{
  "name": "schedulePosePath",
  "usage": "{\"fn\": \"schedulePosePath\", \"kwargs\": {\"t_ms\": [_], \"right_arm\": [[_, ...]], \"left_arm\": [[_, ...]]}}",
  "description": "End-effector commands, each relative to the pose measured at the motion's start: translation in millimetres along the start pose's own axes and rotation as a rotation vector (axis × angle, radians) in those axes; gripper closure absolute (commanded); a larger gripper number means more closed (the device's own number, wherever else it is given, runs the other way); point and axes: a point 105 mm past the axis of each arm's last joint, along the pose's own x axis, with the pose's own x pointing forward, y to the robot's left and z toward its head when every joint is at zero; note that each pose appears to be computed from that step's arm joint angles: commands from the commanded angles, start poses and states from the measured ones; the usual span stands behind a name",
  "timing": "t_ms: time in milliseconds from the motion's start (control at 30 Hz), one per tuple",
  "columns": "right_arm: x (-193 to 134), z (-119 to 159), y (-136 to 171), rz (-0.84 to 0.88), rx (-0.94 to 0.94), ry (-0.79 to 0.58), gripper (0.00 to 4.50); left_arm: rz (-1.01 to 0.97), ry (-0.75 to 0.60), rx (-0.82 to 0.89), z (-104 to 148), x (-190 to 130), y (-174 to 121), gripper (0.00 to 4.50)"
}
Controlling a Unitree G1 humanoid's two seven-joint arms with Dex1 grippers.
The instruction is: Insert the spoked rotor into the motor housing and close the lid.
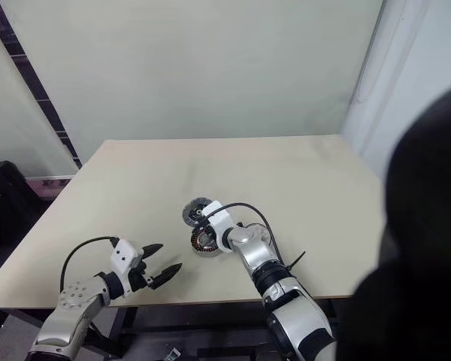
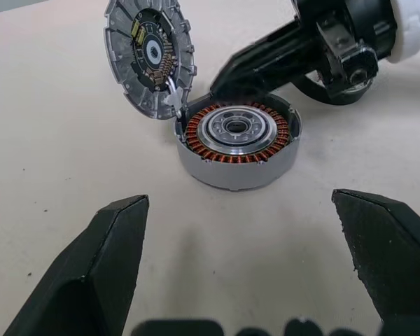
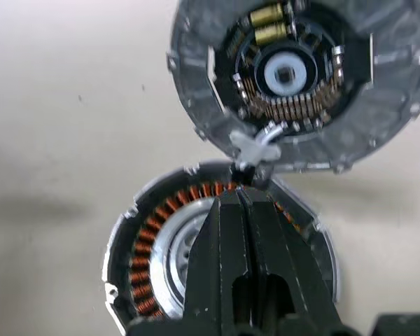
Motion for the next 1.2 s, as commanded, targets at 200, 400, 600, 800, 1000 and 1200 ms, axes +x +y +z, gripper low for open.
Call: {"fn": "schedulePosePath", "kwargs": {"t_ms": [200,400,600,800,1000,1200], "right_arm": [[-2.6,-21.7,3.2,0.015,-0.044,0.072,4.48],[-5.1,-10.3,-1.4,0.008,0.016,0.006,4.48],[-18.6,22.0,-5.8,0.040,0.112,-0.121,3.56],[-54.0,48.0,-34.2,-0.054,0.157,-0.239,1.40],[-97.3,35.4,-85.5,-0.260,0.199,-0.229,0.03],[-135.0,-7.1,-127.8,-0.440,0.340,-0.136,0.03]], "left_arm": [[-0.005,-0.050,0.053,18.4,4.5,2.6,0.00],[-0.004,-0.051,0.055,19.3,5.1,4.4,0.00],[-0.003,-0.059,0.048,20.0,5.2,6.0,0.00],[-0.022,-0.079,0.029,21.4,8.5,3.2,0.00],[-0.048,-0.083,0.022,20.6,13.5,-1.3,0.00],[-0.067,-0.087,0.020,20.3,19.6,-3.8,0.00]]}}
